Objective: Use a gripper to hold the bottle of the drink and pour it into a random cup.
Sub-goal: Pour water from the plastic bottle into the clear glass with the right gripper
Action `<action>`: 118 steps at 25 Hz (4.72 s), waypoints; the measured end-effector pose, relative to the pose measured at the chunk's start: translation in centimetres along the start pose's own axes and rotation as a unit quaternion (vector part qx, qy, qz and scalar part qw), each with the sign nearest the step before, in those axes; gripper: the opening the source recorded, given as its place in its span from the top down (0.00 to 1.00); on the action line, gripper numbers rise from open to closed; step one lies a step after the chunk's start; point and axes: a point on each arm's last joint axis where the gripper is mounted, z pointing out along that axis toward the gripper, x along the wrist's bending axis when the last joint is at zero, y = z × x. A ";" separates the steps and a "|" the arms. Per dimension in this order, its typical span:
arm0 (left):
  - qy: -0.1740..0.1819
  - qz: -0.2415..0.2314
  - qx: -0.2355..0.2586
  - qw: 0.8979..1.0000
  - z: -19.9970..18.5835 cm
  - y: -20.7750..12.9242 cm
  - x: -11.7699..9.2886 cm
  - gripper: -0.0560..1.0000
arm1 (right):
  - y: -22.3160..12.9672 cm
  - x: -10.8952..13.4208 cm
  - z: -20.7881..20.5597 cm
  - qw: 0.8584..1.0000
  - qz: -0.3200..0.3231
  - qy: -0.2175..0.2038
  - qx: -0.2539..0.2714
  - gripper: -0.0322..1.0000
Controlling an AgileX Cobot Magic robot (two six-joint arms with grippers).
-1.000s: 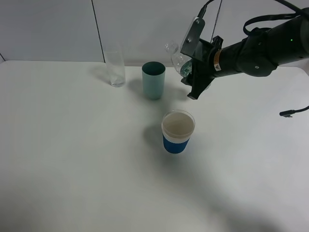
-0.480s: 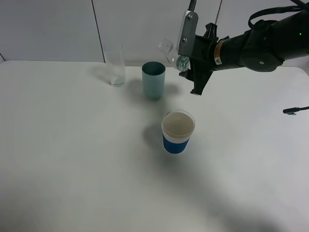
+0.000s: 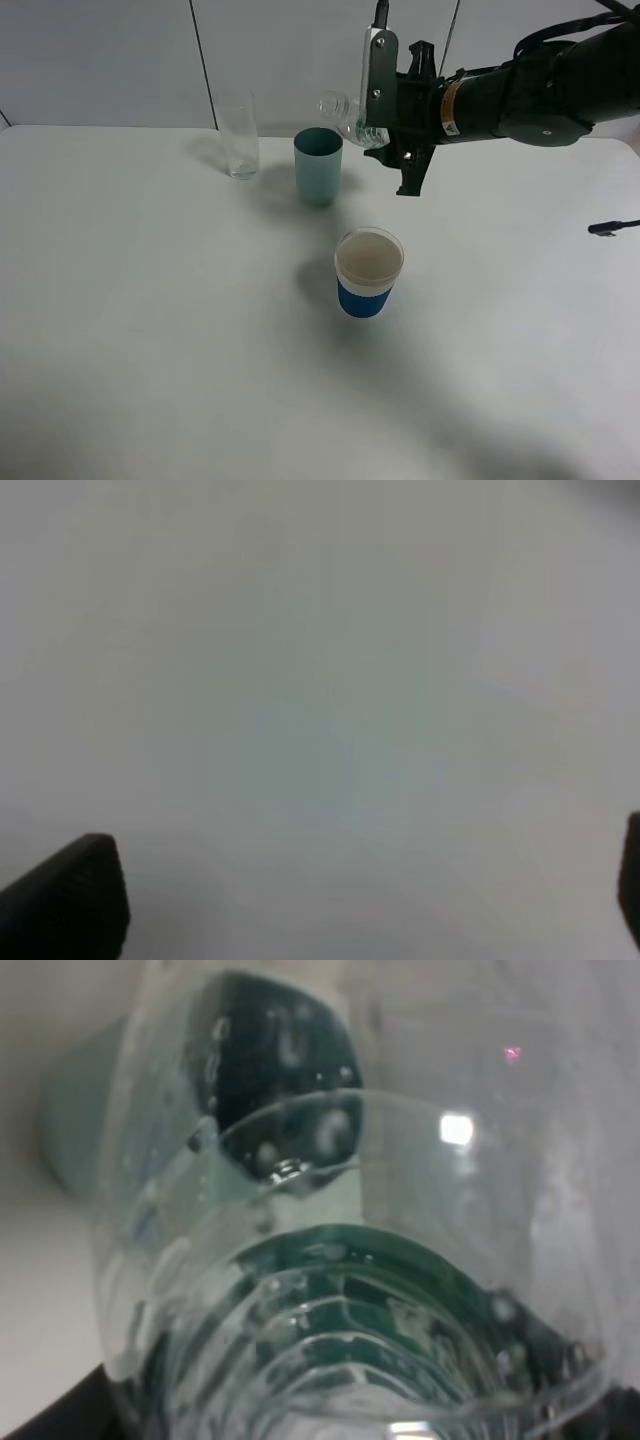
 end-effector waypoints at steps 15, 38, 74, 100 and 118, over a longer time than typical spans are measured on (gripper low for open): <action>0.000 0.000 0.000 1.000 0.0 0.0 0.0 0.01 | -0.2 -0.8 -0.7 0.994 0.007 -0.016 -0.106 0.42; 0.000 0.000 0.000 1.000 0.0 0.0 0.0 0.01 | -2.2 1.2 0.6 0.979 -0.150 0.026 -0.137 0.42; 0.000 0.000 0.000 1.000 0.0 0.0 0.0 0.01 | -1.1 2.4 0.8 0.921 -0.316 0.001 -0.226 0.42; 0.000 0.000 0.000 1.000 0.0 0.0 0.0 0.01 | -1.9 2.5 1.1 0.888 -0.418 0.002 -0.190 0.42; 0.000 0.000 0.000 1.000 0.0 0.0 0.0 0.01 | -1.9 2.4 1.1 0.871 -0.455 -0.009 -0.184 0.42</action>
